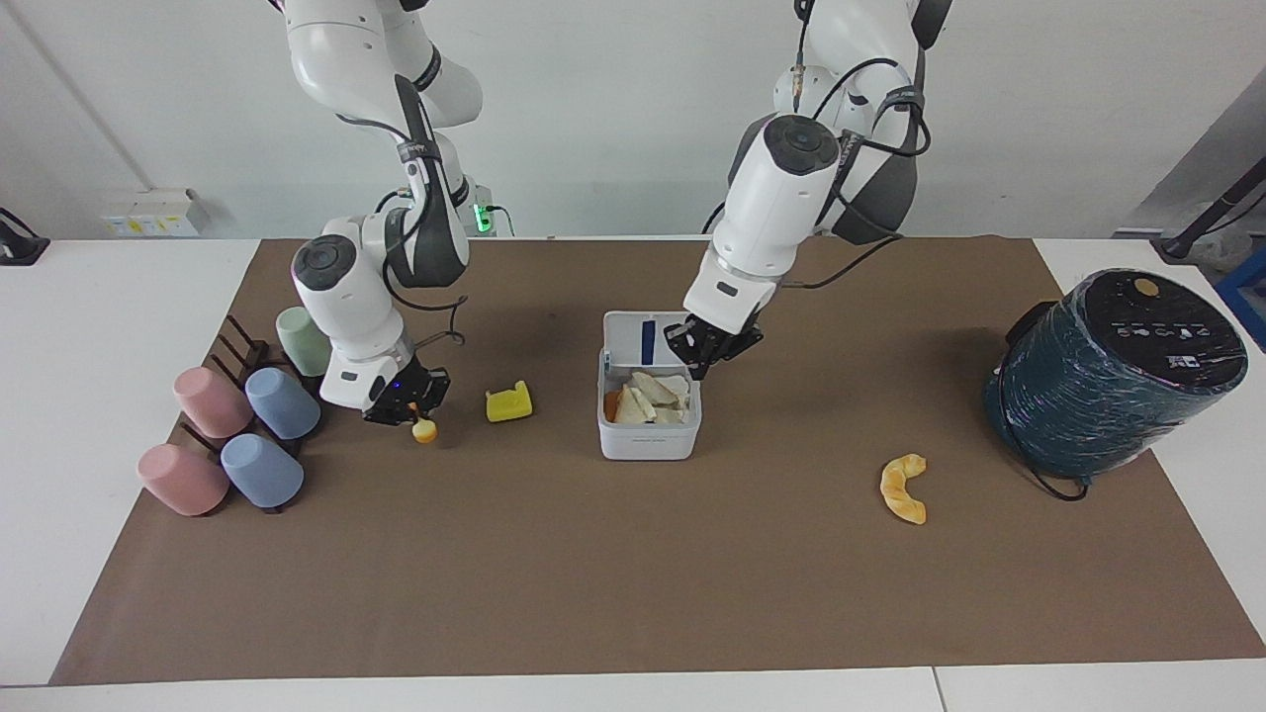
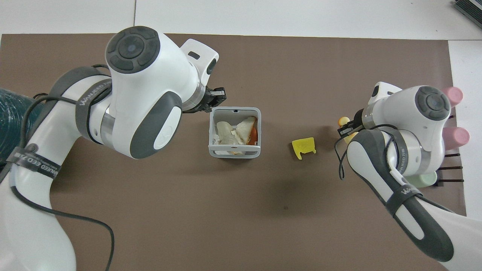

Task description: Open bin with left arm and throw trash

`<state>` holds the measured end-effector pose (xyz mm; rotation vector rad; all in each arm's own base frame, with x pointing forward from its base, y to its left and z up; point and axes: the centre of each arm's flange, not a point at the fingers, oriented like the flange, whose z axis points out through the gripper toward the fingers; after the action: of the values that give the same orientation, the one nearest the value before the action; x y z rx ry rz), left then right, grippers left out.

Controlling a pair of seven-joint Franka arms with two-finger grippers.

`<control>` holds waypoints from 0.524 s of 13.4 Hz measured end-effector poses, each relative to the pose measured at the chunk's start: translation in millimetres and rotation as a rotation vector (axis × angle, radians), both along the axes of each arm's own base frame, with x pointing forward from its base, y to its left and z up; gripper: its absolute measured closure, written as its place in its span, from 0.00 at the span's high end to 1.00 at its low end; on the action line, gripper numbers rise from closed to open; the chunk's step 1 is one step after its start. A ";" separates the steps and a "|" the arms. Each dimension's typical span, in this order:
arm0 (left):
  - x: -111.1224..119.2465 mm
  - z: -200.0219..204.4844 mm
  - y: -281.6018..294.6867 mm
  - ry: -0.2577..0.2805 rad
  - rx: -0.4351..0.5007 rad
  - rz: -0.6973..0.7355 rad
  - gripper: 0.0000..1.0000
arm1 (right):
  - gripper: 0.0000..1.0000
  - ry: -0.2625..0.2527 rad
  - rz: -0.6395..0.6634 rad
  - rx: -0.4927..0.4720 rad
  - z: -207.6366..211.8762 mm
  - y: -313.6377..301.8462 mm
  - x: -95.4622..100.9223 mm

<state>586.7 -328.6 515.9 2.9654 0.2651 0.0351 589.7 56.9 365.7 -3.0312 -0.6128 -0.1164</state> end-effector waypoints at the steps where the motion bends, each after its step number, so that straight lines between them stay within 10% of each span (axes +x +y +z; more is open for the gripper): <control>1: 6.1 4.5 13.1 -0.005 0.016 0.010 0.01 | 0.10 -0.015 -0.050 0.011 25.7 7.2 2.9; 4: 28.4 7.8 59.4 -0.040 0.051 -0.048 0.01 | 0.10 -0.033 -0.154 0.043 87.1 42.0 9.4; 7: 57.8 2.6 135.8 -0.072 0.063 -0.104 0.37 | 0.10 -0.074 -0.233 0.088 136.3 83.0 15.2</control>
<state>644.5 -192.8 518.4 3.0278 0.1026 0.1403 605.0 139.9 502.0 -3.0114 -0.2484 -0.2571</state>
